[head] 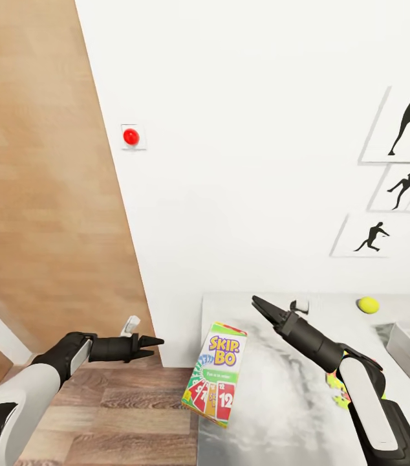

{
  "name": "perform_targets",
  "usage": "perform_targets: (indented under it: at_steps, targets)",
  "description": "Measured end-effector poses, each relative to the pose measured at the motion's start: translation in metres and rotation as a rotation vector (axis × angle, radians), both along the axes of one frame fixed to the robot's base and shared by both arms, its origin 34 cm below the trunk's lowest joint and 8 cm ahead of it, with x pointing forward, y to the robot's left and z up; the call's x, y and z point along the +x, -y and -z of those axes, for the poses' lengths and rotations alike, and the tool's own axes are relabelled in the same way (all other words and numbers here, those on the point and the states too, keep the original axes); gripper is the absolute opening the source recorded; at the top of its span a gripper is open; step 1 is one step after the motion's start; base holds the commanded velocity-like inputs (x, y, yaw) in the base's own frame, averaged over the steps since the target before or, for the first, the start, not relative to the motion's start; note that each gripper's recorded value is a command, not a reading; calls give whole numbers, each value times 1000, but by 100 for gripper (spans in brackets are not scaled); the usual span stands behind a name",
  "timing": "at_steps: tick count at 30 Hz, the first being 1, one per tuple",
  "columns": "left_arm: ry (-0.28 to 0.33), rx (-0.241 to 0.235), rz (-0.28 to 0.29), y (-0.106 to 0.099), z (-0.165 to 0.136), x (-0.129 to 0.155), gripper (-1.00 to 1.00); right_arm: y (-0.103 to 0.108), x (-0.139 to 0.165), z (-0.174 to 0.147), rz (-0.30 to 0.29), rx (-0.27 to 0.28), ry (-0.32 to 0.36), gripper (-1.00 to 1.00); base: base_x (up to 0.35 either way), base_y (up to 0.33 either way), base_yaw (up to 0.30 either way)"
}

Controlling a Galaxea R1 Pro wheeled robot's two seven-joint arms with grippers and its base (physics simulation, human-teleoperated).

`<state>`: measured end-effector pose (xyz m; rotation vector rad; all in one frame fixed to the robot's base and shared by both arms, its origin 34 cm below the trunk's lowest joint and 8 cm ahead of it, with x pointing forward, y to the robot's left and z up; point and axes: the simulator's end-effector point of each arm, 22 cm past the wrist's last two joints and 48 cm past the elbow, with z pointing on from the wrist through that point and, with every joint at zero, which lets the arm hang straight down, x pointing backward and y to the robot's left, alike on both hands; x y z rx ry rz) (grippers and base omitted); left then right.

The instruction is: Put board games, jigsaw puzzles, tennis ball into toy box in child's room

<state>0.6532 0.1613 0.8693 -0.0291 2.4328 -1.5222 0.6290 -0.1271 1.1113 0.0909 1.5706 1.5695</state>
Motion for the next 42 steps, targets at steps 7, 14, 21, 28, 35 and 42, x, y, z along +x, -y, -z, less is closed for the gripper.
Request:
perform_targets:
  at_steps: [7, 14, 21, 28, 35, 42]
  targets:
    - [6, -1, 2, 1, -3, 0, 100, 5, -1, -6, 9, 12, 19, 100, 0, 0, 0]
    - [17, -1, 1, 0, -9, 1, 100, 6, -4, -9, 12, 14, 26, 100, 0, 0, 0]
    - [32, -11, 4, 1, -17, 2, 100, 6, -7, -13, 13, 15, 34, 100, 0, 0, 0]
    - [45, -18, 7, 2, -25, 3, 100, 6, -9, -18, 14, 16, 46, 100, -3, 0, 0]
    - [56, -18, 8, 3, -30, 3, 100, 6, -11, -24, 13, 17, 58, 100, -111, 0, 0]
    - [68, -18, 8, 3, -37, 4, 100, 6, -13, -30, 14, 17, 69, 100, -61, 0, 0]
